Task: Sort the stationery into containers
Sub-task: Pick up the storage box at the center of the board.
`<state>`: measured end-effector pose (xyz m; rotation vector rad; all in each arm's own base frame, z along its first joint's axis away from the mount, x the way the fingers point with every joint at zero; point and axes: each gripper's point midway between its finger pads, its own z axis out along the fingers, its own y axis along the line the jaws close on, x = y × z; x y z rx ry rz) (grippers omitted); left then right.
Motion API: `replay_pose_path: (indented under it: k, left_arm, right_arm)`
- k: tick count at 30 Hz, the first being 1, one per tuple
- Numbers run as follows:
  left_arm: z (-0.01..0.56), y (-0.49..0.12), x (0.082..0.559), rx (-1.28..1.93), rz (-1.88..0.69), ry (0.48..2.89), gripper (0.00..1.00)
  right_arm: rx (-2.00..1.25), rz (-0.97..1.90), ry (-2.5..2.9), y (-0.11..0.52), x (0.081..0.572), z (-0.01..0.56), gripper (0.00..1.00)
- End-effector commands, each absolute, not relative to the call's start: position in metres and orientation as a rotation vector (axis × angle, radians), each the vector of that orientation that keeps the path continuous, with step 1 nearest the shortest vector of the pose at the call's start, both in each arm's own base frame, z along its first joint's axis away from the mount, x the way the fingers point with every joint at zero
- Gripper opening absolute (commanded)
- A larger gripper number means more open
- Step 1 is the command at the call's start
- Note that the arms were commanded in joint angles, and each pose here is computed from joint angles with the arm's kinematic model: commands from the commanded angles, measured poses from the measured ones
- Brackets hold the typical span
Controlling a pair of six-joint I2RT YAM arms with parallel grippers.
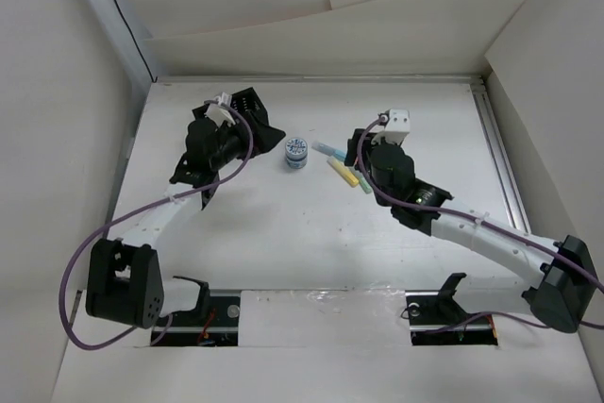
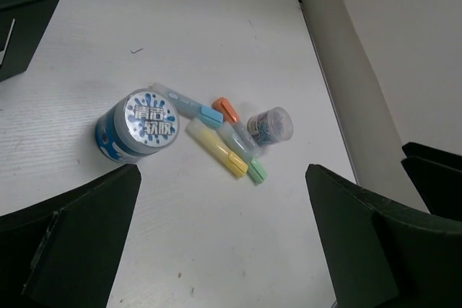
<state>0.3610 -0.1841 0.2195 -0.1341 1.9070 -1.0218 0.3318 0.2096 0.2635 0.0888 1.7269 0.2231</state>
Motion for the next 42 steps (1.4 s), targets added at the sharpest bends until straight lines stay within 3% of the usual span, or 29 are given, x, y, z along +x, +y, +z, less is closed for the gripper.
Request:
replay_pose_path:
  k: [1,2,3,5,6,7,8,11,13,14,15,16,17,18,20,22,32,42]
  left_arm:
    - [0.243,-0.189,0.374,-0.079,-0.988,1.834,1.0]
    - [0.242,-0.195,0.371,-0.053,-0.993,1.836,1.0]
    - [0.241,-0.199,0.37,-0.033,-0.971,1.834,1.0]
    - [0.242,-0.21,0.369,-0.039,-0.872,1.837,0.94]
    - [0.235,-0.213,0.366,-0.038,-0.828,1.876,0.84]
    - [0.24,-0.217,0.369,-0.022,-0.79,1.874,0.66]
    - [0.237,-0.218,0.371,-0.028,-0.75,1.881,0.34]
    - [0.231,-0.233,0.366,0.017,-0.713,1.912,0.18]
    - [0.212,-0.239,0.36,0.011,-0.587,1.955,0.22]
    - [0.21,-0.242,0.359,0.01,-0.536,1.957,0.28]
    - [0.197,-0.239,0.362,-0.011,-0.43,1.975,0.39]
    - [0.188,-0.252,0.353,0.022,-0.404,1.999,0.58]
    - [0.182,-0.254,0.35,0.042,-0.35,2.024,0.65]
    - [0.176,-0.255,0.35,0.044,-0.309,2.037,0.71]
    - [0.157,-0.258,0.351,0.051,-0.266,2.077,0.82]
    - [0.148,-0.263,0.355,0.061,-0.265,2.091,0.85]
    - [0.136,-0.244,0.377,-0.095,-0.287,2.09,0.89]
    - [0.111,-0.255,0.415,-0.05,-0.21,2.122,0.9]
  right_arm:
    - [0.112,0.286,1.69,0.218,0.326,0.283,0.61]
    - [0.129,0.305,1.678,0.217,0.324,0.288,0.52]
    - [0.139,0.313,1.679,0.216,0.322,0.287,0.35]
    - [0.152,0.327,1.675,0.213,0.32,0.287,0.17]
    - [0.154,0.329,1.673,0.211,0.318,0.287,0.08]
    - [0.183,0.335,1.673,0.208,0.317,0.284,0.0]
    - [0.203,0.313,1.666,0.203,0.317,0.285,0.0]
    - [0.213,0.232,1.695,0.193,0.318,0.275,0.04]
    - [0.241,0.206,1.704,0.189,0.319,0.272,0.17]
    - [0.25,0.214,1.703,0.189,0.319,0.273,0.39]
    - [0.261,0.22,1.708,0.19,0.318,0.269,0.52]
    - [0.269,0.226,1.707,0.19,0.318,0.269,0.66]
    - [0.262,0.237,1.718,0.192,0.318,0.264,0.84]
    - [0.258,0.23,1.725,0.191,0.317,0.26,0.89]
    - [0.244,0.235,1.736,0.193,0.316,0.258,0.93]
    - [0.242,0.249,1.748,0.194,0.317,0.255,0.95]
    - [0.267,0.326,1.743,0.18,0.318,0.26,0.99]
    - [0.207,0.373,1.772,0.195,0.317,0.254,1.0]
